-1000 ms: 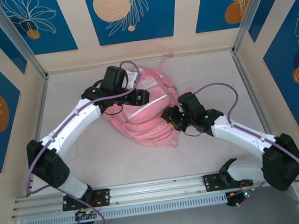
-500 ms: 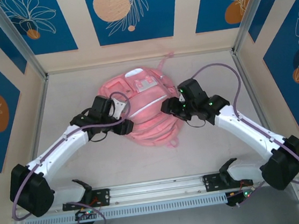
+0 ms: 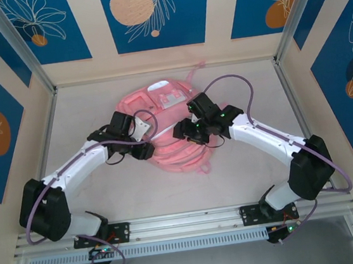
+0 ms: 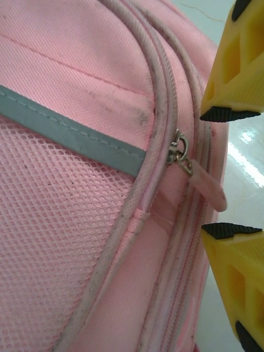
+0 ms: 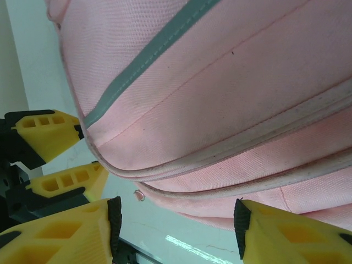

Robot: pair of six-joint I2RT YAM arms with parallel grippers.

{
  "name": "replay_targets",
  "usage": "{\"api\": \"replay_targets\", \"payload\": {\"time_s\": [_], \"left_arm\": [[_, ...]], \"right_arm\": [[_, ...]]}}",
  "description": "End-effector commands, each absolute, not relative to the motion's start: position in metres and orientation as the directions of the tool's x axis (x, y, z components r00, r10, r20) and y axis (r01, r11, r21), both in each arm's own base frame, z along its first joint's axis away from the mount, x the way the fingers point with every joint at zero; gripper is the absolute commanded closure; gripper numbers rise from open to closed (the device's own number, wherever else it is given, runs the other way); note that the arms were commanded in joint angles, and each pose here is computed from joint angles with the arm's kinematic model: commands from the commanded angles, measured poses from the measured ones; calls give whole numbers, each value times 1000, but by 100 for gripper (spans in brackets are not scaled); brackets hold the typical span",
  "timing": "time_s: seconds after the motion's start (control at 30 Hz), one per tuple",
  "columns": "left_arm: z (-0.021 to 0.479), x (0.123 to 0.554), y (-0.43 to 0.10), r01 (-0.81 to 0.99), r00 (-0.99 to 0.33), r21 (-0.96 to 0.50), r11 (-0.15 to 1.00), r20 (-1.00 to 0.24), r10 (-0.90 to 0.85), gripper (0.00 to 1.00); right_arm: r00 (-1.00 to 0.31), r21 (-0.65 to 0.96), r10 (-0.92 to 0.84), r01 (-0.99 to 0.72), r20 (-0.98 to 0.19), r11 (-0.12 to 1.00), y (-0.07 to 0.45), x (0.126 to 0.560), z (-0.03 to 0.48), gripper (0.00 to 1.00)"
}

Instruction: Pack the student bag

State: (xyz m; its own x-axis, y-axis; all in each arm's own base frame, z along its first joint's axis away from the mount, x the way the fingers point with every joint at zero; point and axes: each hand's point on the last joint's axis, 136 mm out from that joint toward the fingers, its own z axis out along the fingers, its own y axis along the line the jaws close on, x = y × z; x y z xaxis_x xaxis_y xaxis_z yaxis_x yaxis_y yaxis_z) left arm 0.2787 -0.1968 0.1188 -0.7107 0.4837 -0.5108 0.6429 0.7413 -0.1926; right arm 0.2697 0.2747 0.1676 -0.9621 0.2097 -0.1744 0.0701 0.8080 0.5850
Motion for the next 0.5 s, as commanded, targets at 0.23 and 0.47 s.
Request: {"api": "replay_targets", "payload": {"time_s": [0.23, 0.47], "left_arm": [[131, 286, -208, 665, -688, -241, 706, -566, 454, 85], [139, 267, -210, 633, -717, -327, 701, -589, 372, 100]], "right_arm": [[-976, 576, 208, 136, -61, 806, 301, 260, 153, 40], [-967, 597, 243, 152, -75, 788, 318, 278, 147, 56]]}}
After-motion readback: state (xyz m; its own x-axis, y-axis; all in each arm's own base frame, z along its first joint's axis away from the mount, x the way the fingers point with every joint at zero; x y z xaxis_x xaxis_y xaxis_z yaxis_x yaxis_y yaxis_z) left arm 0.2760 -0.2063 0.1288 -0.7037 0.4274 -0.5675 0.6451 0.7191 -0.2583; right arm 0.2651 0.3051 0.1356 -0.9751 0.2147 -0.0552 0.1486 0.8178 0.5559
